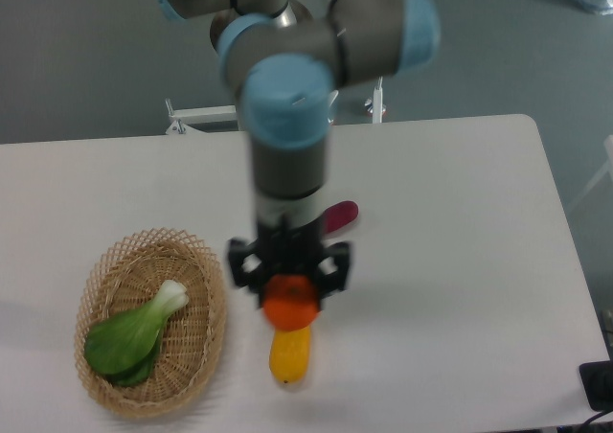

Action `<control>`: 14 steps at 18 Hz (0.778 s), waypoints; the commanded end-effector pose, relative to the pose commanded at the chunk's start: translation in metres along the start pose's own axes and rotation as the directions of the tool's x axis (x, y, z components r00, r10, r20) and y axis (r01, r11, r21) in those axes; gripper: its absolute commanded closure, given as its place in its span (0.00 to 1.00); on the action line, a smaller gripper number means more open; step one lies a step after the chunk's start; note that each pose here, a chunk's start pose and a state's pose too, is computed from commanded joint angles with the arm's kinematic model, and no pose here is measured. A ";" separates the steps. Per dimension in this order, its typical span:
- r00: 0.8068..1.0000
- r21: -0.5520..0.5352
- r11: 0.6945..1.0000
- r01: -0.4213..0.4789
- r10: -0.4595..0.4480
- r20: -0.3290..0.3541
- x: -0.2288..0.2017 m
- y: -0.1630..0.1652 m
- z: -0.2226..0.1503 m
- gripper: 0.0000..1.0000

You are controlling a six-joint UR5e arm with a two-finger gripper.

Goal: Place the orange in the basket
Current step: 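Carry the held orange over to the wicker basket and lower it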

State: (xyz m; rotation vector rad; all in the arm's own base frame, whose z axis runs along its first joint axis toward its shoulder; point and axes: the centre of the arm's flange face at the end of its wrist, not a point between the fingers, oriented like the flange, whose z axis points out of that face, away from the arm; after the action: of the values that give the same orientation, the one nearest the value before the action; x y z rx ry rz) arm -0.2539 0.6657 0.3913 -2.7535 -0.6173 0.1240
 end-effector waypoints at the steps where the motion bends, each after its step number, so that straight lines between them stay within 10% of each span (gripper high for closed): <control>1: 1.000 -0.003 1.000 -0.014 0.014 -0.003 0.016 0.000 0.010 0.46; 14: 0.995 -0.075 0.993 -0.093 0.091 -0.038 0.104 0.016 0.114 0.41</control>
State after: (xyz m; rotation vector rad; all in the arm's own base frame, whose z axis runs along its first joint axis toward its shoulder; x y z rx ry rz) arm -0.1706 0.7296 0.2766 -2.8529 -0.4959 0.0747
